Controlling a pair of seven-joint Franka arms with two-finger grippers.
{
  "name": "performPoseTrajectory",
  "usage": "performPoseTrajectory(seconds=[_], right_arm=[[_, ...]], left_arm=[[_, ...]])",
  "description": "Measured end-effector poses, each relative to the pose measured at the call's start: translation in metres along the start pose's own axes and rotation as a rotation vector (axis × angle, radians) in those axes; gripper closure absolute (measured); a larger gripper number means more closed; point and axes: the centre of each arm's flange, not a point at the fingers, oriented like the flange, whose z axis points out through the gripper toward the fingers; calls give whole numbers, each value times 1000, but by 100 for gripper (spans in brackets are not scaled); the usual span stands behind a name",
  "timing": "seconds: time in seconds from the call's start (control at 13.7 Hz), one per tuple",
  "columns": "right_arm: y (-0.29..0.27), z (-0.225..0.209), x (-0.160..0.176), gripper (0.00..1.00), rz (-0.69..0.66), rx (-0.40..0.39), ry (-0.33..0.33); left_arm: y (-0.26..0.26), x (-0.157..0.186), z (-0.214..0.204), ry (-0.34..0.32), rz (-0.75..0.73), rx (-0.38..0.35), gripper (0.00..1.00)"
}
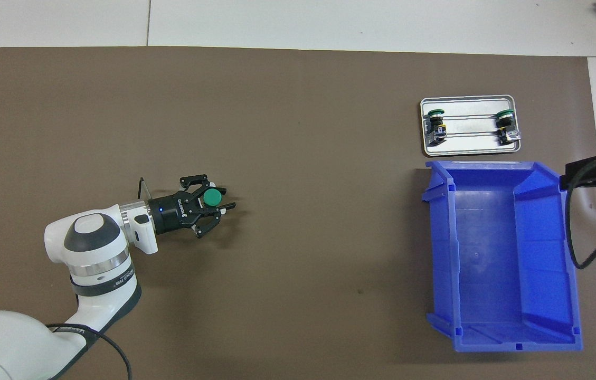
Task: Place and press button with both arms
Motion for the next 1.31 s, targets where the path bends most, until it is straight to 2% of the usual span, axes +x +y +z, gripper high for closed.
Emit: performPoseTrajectory(seconds=[0.51, 0.66, 0.73, 0.88, 0.95, 1.1, 1.17, 1.31], right_arm=[[0, 0, 0, 0, 0, 0, 0], [0, 0, 0, 0, 0, 0, 0], [0, 0, 0, 0, 0, 0, 0], [0, 0, 0, 0, 0, 0, 0], [0, 0, 0, 0, 0, 0, 0], [0, 0, 0, 0, 0, 0, 0], [0, 0, 0, 0, 1, 0, 0], [2, 0, 0, 0, 3, 0, 0]], left_arm=[[3, -7, -13, 12, 21, 8, 60], [5, -7, -13, 11, 24, 6, 47], [5, -8, -13, 11, 25, 5, 45], [6, -8, -13, 11, 25, 4, 30], [6, -8, -13, 11, 26, 4, 29], [7, -10, -14, 6, 23, 7, 12], [6, -11, -15, 5, 22, 10, 12], [8, -16, -16, -1, 14, 10, 5]])
